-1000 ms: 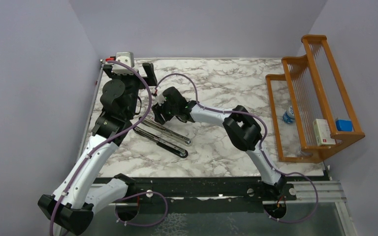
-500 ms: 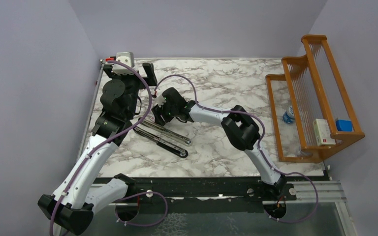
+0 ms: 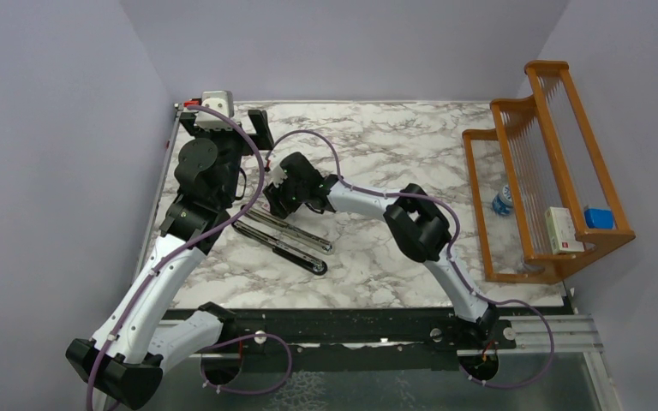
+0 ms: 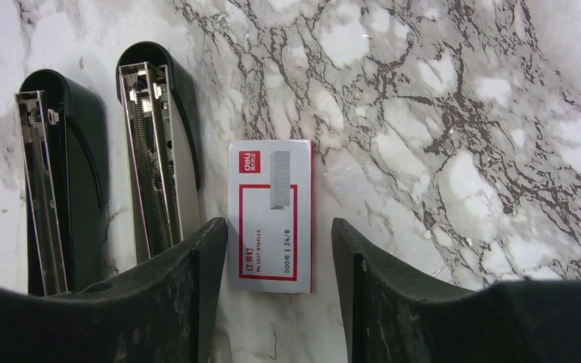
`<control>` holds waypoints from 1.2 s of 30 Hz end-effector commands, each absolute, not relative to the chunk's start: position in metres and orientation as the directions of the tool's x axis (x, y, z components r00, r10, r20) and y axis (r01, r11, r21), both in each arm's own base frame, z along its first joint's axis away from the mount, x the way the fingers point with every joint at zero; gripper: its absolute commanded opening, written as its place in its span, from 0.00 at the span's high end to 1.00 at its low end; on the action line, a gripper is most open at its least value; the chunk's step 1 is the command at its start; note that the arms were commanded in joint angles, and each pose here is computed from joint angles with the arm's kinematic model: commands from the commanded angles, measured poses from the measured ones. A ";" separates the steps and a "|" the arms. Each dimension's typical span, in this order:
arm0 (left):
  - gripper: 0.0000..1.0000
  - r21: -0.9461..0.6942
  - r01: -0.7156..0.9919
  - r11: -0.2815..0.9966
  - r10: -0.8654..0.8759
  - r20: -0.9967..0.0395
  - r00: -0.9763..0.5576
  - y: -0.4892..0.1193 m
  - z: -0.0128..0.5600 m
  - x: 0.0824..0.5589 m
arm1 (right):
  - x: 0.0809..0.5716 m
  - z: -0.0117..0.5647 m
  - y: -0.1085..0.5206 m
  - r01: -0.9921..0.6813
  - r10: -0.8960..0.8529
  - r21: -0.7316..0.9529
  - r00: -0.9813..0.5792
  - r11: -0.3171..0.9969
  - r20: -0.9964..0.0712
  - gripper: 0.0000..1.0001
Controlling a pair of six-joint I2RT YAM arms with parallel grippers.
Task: Load the staples into the stapler
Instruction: Move the staple box to the center of the board.
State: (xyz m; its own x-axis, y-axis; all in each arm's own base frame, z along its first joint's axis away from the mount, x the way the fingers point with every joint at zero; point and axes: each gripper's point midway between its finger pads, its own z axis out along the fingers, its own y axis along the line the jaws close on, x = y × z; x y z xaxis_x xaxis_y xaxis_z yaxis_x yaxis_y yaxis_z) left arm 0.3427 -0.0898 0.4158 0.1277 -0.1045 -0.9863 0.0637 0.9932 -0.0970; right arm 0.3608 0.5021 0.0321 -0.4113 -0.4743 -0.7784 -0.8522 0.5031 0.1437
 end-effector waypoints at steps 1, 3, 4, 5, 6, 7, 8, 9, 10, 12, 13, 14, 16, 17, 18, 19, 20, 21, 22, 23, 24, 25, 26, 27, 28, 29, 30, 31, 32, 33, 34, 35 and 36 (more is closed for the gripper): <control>0.01 -0.110 0.066 0.992 -0.119 -0.981 0.151 -0.087 0.424 0.339 | 0.362 -0.001 0.486 -0.859 -0.566 0.078 -0.398 0.506 -0.722 0.43; 0.01 -0.112 0.067 0.991 -0.121 -0.981 0.153 -0.087 0.424 0.339 | 0.363 -0.003 0.483 -0.859 -0.575 0.062 -0.392 0.508 -0.718 0.44; 0.01 -0.113 0.068 0.991 -0.123 -0.981 0.152 -0.088 0.424 0.339 | 0.364 -0.002 0.482 -0.858 -0.575 0.053 -0.388 0.511 -0.720 0.44; 0.01 -0.115 0.069 0.991 -0.125 -0.980 0.152 -0.088 0.424 0.339 | 0.366 0.000 0.481 -0.855 -0.573 0.045 -0.385 0.517 -0.723 0.45; 0.01 -0.115 0.071 0.991 -0.125 -0.980 0.154 -0.088 0.424 0.339 | 0.367 0.002 0.480 -0.852 -0.569 0.039 -0.383 0.523 -0.728 0.46; 0.01 -0.114 0.072 0.991 -0.124 -0.980 0.152 -0.089 0.424 0.340 | 0.368 0.003 0.479 -0.847 -0.565 0.036 -0.385 0.531 -0.730 0.48; 0.01 -0.114 0.076 0.991 -0.125 -0.981 0.150 -0.090 0.423 0.340 | 0.369 0.004 0.478 -0.841 -0.561 0.031 -0.388 0.540 -0.731 0.49; 0.01 -0.114 0.074 0.991 -0.124 -0.981 0.152 -0.089 0.424 0.340 | 0.369 0.004 0.477 -0.836 -0.558 0.031 -0.393 0.547 -0.731 0.50; 0.01 -0.113 0.074 0.991 -0.123 -0.981 0.152 -0.089 0.424 0.340 | 0.370 0.005 0.476 -0.832 -0.555 0.031 -0.396 0.553 -0.731 0.51; 0.01 -0.111 0.073 0.991 -0.121 -0.981 0.152 -0.089 0.424 0.340 | 0.372 0.007 0.475 -0.824 -0.549 0.030 -0.404 0.566 -0.732 0.52; 0.01 -0.112 0.072 0.991 -0.122 -0.981 0.153 -0.088 0.424 0.339 | 0.373 0.006 0.473 -0.820 -0.548 0.028 -0.407 0.572 -0.731 0.52; 0.01 -0.112 0.072 0.991 -0.122 -0.980 0.154 -0.088 0.424 0.339 | 0.374 0.007 0.472 -0.816 -0.545 0.025 -0.408 0.577 -0.732 0.52; 0.01 -0.110 0.069 0.992 -0.119 -0.981 0.152 -0.088 0.423 0.339 | 0.377 0.007 0.468 -0.808 -0.544 0.017 -0.412 0.590 -0.731 0.52; 0.01 -0.109 0.068 0.992 -0.118 -0.981 0.151 -0.087 0.423 0.339 | 0.379 0.007 0.466 -0.801 -0.542 0.010 -0.415 0.599 -0.730 0.52; 0.01 -0.109 0.067 0.992 -0.119 -0.981 0.151 -0.087 0.423 0.339 | 0.381 0.009 0.463 -0.795 -0.541 0.002 -0.415 0.607 -0.732 0.52; 0.01 -0.111 0.069 0.991 -0.120 -0.981 0.152 -0.087 0.423 0.339 | 0.383 0.009 0.461 -0.790 -0.541 -0.006 -0.414 0.613 -0.732 0.52; 0.01 -0.110 0.069 0.992 -0.119 -0.981 0.152 -0.087 0.423 0.339 | 0.384 0.010 0.459 -0.789 -0.543 -0.014 -0.410 0.615 -0.733 0.51; 0.01 -0.110 0.069 0.992 -0.119 -0.981 0.152 -0.088 0.423 0.339 | 0.384 0.011 0.458 -0.792 -0.546 -0.019 -0.403 0.610 -0.735 0.49; 0.01 -0.109 0.069 0.992 -0.119 -0.981 0.152 -0.088 0.423 0.339 | 0.384 0.012 0.457 -0.804 -0.552 -0.028 -0.383 0.595 -0.741 0.46; 0.01 -0.110 0.071 0.991 -0.119 -0.981 0.152 -0.088 0.423 0.339 | 0.382 0.014 0.458 -0.814 -0.553 -0.028 -0.369 0.580 -0.747 0.43; 0.01 -0.109 0.071 0.992 -0.118 -0.981 0.151 -0.088 0.422 0.340 | 0.380 0.015 0.460 -0.827 -0.556 -0.024 -0.356 0.562 -0.751 0.42; 0.01 -0.109 0.073 0.991 -0.119 -0.981 0.152 -0.089 0.423 0.340 | 0.378 0.015 0.462 -0.839 -0.561 -0.021 -0.345 0.543 -0.752 0.41; 0.01 -0.108 0.073 0.991 -0.118 -0.981 0.153 -0.089 0.423 0.340 | 0.375 0.013 0.464 -0.850 -0.570 -0.016 -0.339 0.527 -0.748 0.41; 0.01 -0.107 0.074 0.991 -0.118 -0.981 0.153 -0.089 0.424 0.340 | 0.374 0.011 0.464 -0.858 -0.579 -0.014 -0.335 0.514 -0.743 0.41; 0.01 -0.106 0.075 0.992 -0.116 -0.982 0.151 -0.089 0.423 0.341 | 0.372 0.010 0.464 -0.864 -0.588 -0.015 -0.329 0.502 -0.739 0.41; 0.01 -0.105 0.076 0.992 -0.116 -0.982 0.151 -0.090 0.423 0.341 | 0.371 0.008 0.464 -0.867 -0.593 -0.016 -0.327 0.498 -0.736 0.41; 0.01 -0.104 0.075 0.992 -0.115 -0.982 0.152 -0.089 0.423 0.341 | 0.371 0.006 0.463 -0.867 -0.598 -0.019 -0.327 0.497 -0.732 0.40; 0.01 -0.104 0.074 0.992 -0.115 -0.982 0.152 -0.089 0.423 0.341 | 0.372 0.005 0.463 -0.867 -0.601 -0.024 -0.326 0.498 -0.730 0.41; 0.01 -0.103 0.074 0.992 -0.113 -0.982 0.151 -0.089 0.423 0.341 | 0.373 0.003 0.461 -0.865 -0.606 -0.032 -0.324 0.501 -0.726 0.41; 0.01 -0.104 0.074 0.992 -0.114 -0.982 0.153 -0.089 0.423 0.341 | 0.374 0.002 0.460 -0.863 -0.610 -0.041 -0.322 0.504 -0.724 0.41; 0.01 -0.103 0.074 0.992 -0.113 -0.982 0.151 -0.089 0.423 0.341 | 0.375 0.001 0.459 -0.862 -0.616 -0.051 -0.318 0.504 -0.720 0.41; 0.01 -0.104 0.074 0.992 -0.114 -0.982 0.150 -0.090 0.422 0.341 | 0.375 -0.001 0.458 -0.861 -0.624 -0.059 -0.317 0.505 -0.714 0.41; 0.01 -0.103 0.077 0.992 -0.114 -0.982 0.151 -0.090 0.423 0.341 | 0.376 -0.003 0.458 -0.860 -0.630 -0.069 -0.313 0.506 -0.711 0.41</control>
